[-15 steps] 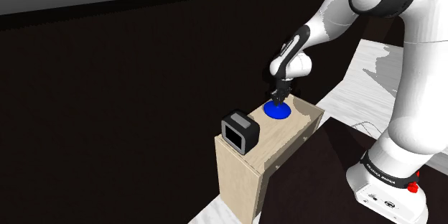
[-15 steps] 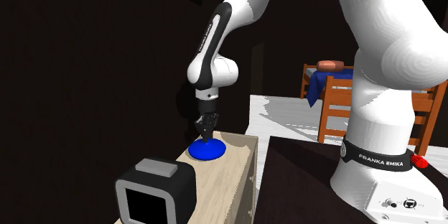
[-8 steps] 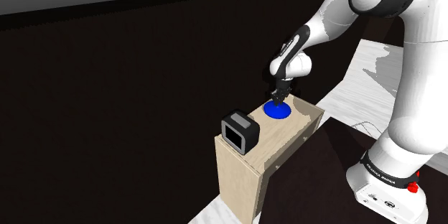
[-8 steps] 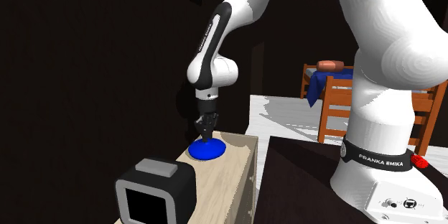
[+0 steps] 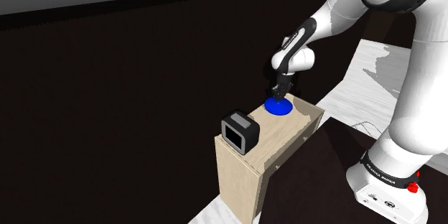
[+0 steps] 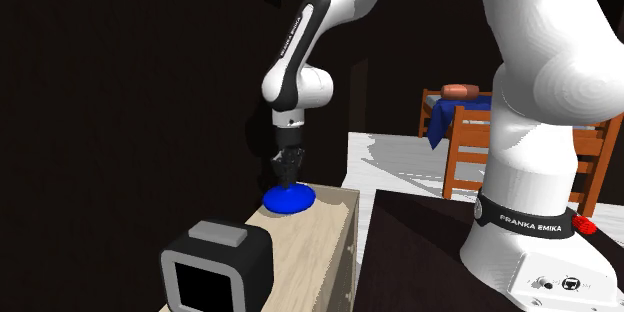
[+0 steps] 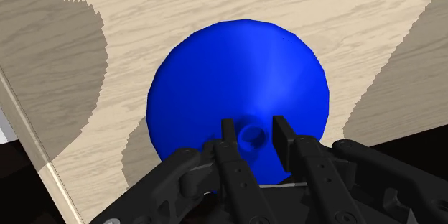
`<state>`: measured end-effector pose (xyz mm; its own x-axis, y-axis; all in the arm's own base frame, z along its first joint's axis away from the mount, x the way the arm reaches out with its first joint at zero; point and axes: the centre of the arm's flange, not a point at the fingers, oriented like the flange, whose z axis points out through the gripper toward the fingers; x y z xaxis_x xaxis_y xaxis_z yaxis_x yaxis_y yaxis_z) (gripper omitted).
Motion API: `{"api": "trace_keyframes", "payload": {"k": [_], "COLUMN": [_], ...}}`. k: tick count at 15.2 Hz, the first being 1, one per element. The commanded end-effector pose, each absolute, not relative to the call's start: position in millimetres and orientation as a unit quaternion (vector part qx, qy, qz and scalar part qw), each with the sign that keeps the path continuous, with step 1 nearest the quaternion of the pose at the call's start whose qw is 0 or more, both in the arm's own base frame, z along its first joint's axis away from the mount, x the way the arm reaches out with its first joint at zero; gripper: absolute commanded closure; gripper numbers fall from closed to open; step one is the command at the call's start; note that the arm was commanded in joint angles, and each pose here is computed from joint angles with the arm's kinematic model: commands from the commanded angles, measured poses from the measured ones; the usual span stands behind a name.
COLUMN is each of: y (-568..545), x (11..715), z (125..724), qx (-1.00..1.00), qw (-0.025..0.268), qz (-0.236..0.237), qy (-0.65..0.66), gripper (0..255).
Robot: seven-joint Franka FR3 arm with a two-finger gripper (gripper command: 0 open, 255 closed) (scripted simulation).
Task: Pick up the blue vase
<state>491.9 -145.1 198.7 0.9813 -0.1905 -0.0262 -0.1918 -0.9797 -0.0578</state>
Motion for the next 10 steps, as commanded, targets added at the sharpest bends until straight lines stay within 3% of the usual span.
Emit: {"api": "trace_keyframes", "payload": {"k": [1, 10], "y": [-145.3, -145.3], "x": [492.6, 492.6], "z": [209.4, 247.1], "qx": [-0.995, -0.995], "qw": [0.030, 0.030], "qz": [0.010, 0.010], "qy": [0.096, 0.096], "gripper": [255, 255]}}
